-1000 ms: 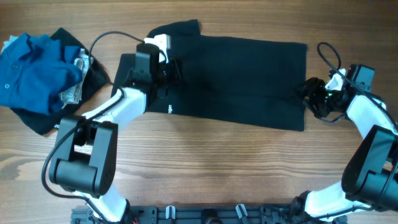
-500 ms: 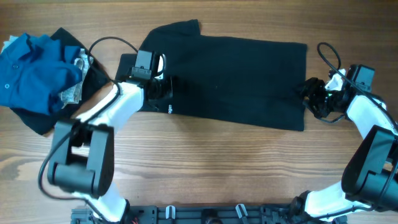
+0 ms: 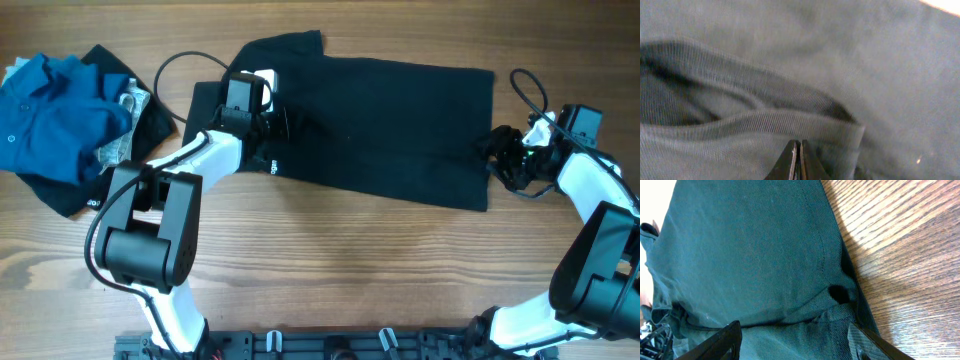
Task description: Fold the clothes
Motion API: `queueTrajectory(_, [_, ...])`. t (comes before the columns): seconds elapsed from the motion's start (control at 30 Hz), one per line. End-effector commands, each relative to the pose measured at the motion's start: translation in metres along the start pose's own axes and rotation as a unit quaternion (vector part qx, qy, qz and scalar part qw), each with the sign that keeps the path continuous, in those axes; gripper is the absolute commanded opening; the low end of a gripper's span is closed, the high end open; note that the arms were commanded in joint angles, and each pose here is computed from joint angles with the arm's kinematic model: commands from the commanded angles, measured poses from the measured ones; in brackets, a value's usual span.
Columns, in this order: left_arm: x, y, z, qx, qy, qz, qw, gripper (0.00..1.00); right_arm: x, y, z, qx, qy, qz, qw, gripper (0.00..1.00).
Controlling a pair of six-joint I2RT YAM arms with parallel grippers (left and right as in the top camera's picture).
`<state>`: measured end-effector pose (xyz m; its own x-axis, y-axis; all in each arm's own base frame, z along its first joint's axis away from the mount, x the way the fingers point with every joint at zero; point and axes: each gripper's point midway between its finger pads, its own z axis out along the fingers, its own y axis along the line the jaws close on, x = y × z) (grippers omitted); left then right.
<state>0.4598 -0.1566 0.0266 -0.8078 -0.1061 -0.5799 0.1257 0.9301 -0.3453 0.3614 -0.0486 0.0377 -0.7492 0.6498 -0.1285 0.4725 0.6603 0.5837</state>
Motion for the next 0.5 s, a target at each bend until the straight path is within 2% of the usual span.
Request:
queueTrajectory(0.0, [-0.018, -0.01, 0.001, 0.024, -0.032, -0.006, 0.999, 0.05, -0.007, 0.01, -0.007, -0.01, -0.013, -0.008, 1.0, 0.69])
queueTrajectory(0.1, [-0.027, -0.015, -0.007, 0.036, -0.044, -0.011, 0.998, 0.05, -0.006, 0.003, -0.007, 0.009, -0.013, -0.004, 1.0, 0.69])
queueTrajectory(0.2, [-0.046, -0.009, -0.033, 0.03, -0.062, -0.016, 0.998, 0.11, -0.003, -0.002, -0.007, 0.021, -0.009, -0.014, 1.0, 0.72])
queueTrajectory(0.33, [-0.04, 0.016, -0.058, -0.001, -0.035, -0.044, 0.998, 0.17, -0.001, -0.003, -0.007, 0.022, -0.004, -0.022, 0.999, 0.73])
queueTrajectory(0.37, [-0.034, 0.019, -0.055, -0.004, -0.023, -0.047, 0.999, 0.22, -0.001, -0.003, -0.007, 0.022, -0.004, -0.023, 0.999, 0.73])
queueTrajectory(0.4, [-0.029, 0.022, -0.052, -0.01, -0.014, -0.049, 0.999, 0.31, -0.001, -0.002, -0.007, 0.022, -0.004, -0.023, 0.999, 0.73])
queueTrajectory(0.43, [-0.024, 0.031, -0.047, -0.032, -0.01, -0.053, 0.998, 0.46, -0.001, -0.003, -0.007, 0.022, -0.004, -0.023, 0.999, 0.73])
queueTrajectory(0.47, [-0.025, 0.043, -0.045, -0.062, -0.015, -0.054, 0.996, 0.52, -0.001, -0.003, -0.007, 0.022, -0.004, -0.023, 0.999, 0.74])
